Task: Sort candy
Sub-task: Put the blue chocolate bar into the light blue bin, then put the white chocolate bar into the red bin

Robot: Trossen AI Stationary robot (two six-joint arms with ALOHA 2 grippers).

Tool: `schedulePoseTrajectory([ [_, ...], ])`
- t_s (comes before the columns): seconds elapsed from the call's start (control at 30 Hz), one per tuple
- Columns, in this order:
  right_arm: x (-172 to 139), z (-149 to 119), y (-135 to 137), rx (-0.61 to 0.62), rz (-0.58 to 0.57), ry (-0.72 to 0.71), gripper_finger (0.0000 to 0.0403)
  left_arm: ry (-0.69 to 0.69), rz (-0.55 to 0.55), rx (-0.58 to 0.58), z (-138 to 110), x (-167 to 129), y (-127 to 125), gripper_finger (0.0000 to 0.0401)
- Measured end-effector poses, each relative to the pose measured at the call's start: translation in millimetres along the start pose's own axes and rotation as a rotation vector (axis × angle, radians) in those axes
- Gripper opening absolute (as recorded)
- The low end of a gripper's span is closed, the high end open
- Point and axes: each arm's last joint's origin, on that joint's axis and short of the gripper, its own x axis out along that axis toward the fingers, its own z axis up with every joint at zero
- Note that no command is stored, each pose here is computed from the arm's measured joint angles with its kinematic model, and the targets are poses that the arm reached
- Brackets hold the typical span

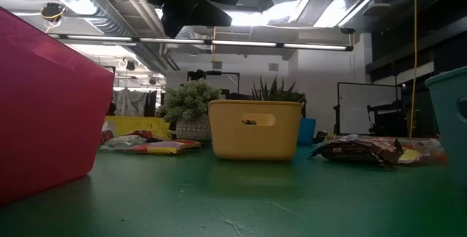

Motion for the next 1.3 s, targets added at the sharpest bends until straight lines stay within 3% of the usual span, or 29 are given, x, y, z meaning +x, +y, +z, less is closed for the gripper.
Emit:
schedulePoseTrajectory([
  [0.33, -0.2, -2.2, -2.9, 0.006, -0.045, 0.01, 0.0231, 0.0, 0.001, 0.0, 0.0, 0.0, 0.0, 0.0169],
  [0.67, -0.4, -2.0, -3.1, 0.003, -0.047, 0.008, 0.0242, 0.055, 0.033, -0.038, 5.2, -17.9, 6.9, 0.0169],
  [0.9, -0.5, -0.9, -4.5, -0.002, -0.095, -0.03, 0.0243, 0.236, 0.153, -0.124, -0.5, -48.5, 24.3, 0.0169],
  [1.17, -0.6, -0.3, -5.3, -0.004, -0.123, -0.052, 0.0243, 0.478, 0.448, -0.232, -28.6, -64.1, 43.7, 0.0169],
  [1.3, -0.6, -0.1, -5.5, -0.004, -0.129, -0.057, 0.0243, 0.537, 0.521, -0.233, -35.7, -66.5, 47.6, 0.0169],
])
